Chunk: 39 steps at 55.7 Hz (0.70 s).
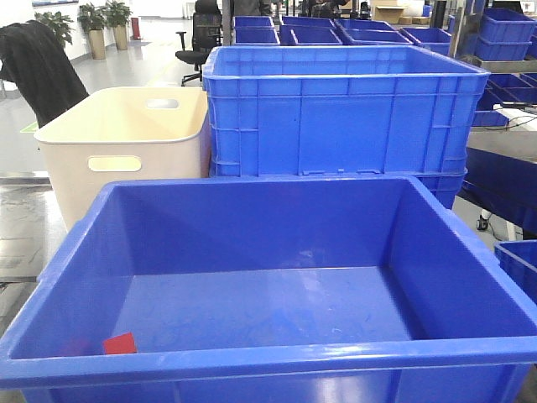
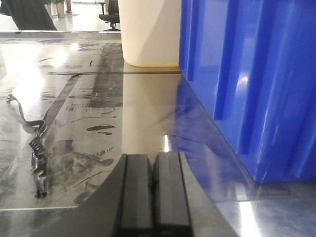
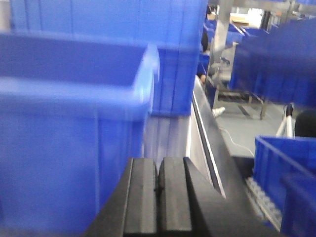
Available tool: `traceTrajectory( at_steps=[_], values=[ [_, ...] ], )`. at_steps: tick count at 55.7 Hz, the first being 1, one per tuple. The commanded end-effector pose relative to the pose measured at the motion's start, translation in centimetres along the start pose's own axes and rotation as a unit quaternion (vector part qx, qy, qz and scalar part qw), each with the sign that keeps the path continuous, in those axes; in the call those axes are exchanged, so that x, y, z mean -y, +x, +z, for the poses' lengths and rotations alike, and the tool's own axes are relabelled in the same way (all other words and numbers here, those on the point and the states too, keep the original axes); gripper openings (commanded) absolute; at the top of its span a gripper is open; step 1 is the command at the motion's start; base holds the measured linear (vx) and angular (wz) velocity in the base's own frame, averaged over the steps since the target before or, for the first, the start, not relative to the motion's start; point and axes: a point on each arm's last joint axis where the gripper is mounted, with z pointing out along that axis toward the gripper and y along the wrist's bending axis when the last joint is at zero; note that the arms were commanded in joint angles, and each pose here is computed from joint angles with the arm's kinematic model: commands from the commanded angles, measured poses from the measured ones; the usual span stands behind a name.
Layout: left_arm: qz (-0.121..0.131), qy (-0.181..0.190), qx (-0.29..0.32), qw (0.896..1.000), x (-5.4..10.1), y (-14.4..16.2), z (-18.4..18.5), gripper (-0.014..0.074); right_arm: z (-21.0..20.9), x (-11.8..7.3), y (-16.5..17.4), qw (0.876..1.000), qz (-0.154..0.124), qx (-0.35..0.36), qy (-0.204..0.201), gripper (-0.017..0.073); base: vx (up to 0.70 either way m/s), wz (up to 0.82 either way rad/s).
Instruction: Pick red and yellow blocks into blue bin
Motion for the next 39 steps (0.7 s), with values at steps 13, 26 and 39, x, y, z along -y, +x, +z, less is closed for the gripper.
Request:
traceTrajectory(
  at_steps=[13, 26, 39],
  values=[
    [-0.007, 0.004, 0.030, 1.000, 0.1, 0.2, 0.1, -0.0006, 0.1, -0.2, 4.9, 0.998, 0.004, 0.058, 0.021, -0.0011, 0.00, 0.00],
    [-0.007, 0.004, 0.030, 1.000, 0.1, 0.2, 0.1, -0.0006, 0.2, -0.3, 5.5, 0.999, 0.004, 0.032, 0.019, -0.0011, 0.00, 0.00],
    [-0.007, 0.004, 0.030, 1.000, 0.1, 0.2, 0.1, -0.0006, 0.2, -0.3, 5.6, 1.000, 0.004, 0.023, 0.018, -0.0011, 0.00, 0.00]
  ],
)
